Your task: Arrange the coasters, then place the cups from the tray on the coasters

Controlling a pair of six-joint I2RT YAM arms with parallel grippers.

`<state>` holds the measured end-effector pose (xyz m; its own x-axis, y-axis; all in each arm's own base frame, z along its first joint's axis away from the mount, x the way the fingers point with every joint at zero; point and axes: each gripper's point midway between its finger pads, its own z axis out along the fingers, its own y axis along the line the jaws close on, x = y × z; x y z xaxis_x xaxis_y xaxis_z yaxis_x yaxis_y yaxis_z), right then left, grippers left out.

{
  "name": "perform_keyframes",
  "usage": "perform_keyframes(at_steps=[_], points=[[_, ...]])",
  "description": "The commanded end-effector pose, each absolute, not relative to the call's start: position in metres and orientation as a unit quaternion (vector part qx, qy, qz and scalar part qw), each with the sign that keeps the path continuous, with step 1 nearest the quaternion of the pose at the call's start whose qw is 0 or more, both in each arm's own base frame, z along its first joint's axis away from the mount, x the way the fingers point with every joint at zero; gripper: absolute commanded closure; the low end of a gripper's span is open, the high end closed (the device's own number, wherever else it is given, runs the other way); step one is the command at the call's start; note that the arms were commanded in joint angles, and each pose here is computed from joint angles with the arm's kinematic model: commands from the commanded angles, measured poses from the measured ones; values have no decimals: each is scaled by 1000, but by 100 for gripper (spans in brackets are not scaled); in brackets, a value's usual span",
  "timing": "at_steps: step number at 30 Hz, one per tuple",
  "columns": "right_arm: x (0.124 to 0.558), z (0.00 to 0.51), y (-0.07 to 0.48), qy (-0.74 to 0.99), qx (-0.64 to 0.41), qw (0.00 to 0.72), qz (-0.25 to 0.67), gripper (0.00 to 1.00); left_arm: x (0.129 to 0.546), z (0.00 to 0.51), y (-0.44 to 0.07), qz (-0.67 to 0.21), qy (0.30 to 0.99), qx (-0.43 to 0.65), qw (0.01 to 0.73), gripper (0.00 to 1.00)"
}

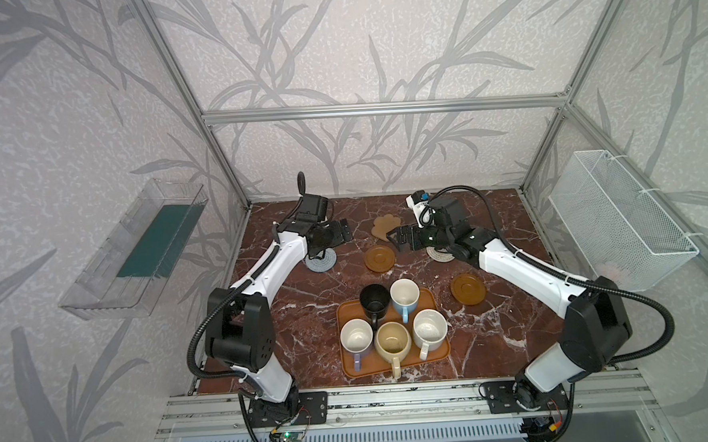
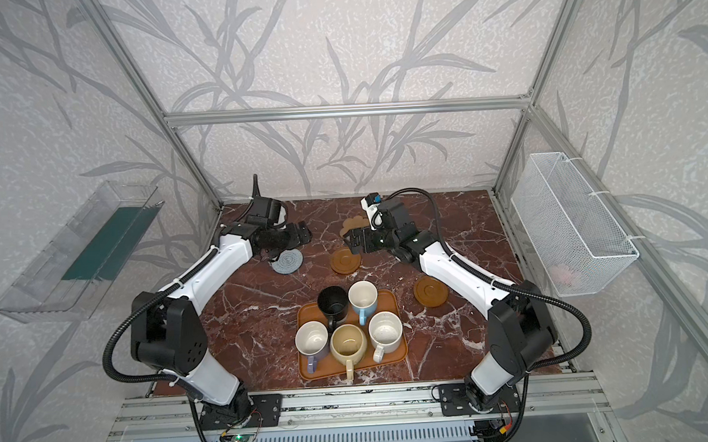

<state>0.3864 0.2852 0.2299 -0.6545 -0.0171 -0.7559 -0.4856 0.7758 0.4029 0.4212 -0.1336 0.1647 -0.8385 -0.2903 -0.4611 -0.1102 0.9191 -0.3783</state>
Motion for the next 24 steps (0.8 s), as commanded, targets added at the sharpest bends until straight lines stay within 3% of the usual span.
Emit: perform_keyframes(at_steps=[1, 5, 9, 24], points=[[384, 234, 272, 863, -134, 391, 289, 1, 411, 158, -150, -169, 951, -68, 248, 1], [388, 232, 264, 867, -125, 389, 285, 1, 414, 142, -176, -162, 960, -20, 228, 1], [391, 230, 258, 869, -117, 386, 287, 1, 420, 121, -196, -160, 967, 17, 196, 7], [397, 204, 235, 882, -89, 368, 281, 1, 444, 60, -219, -82, 985, 61, 136, 25]])
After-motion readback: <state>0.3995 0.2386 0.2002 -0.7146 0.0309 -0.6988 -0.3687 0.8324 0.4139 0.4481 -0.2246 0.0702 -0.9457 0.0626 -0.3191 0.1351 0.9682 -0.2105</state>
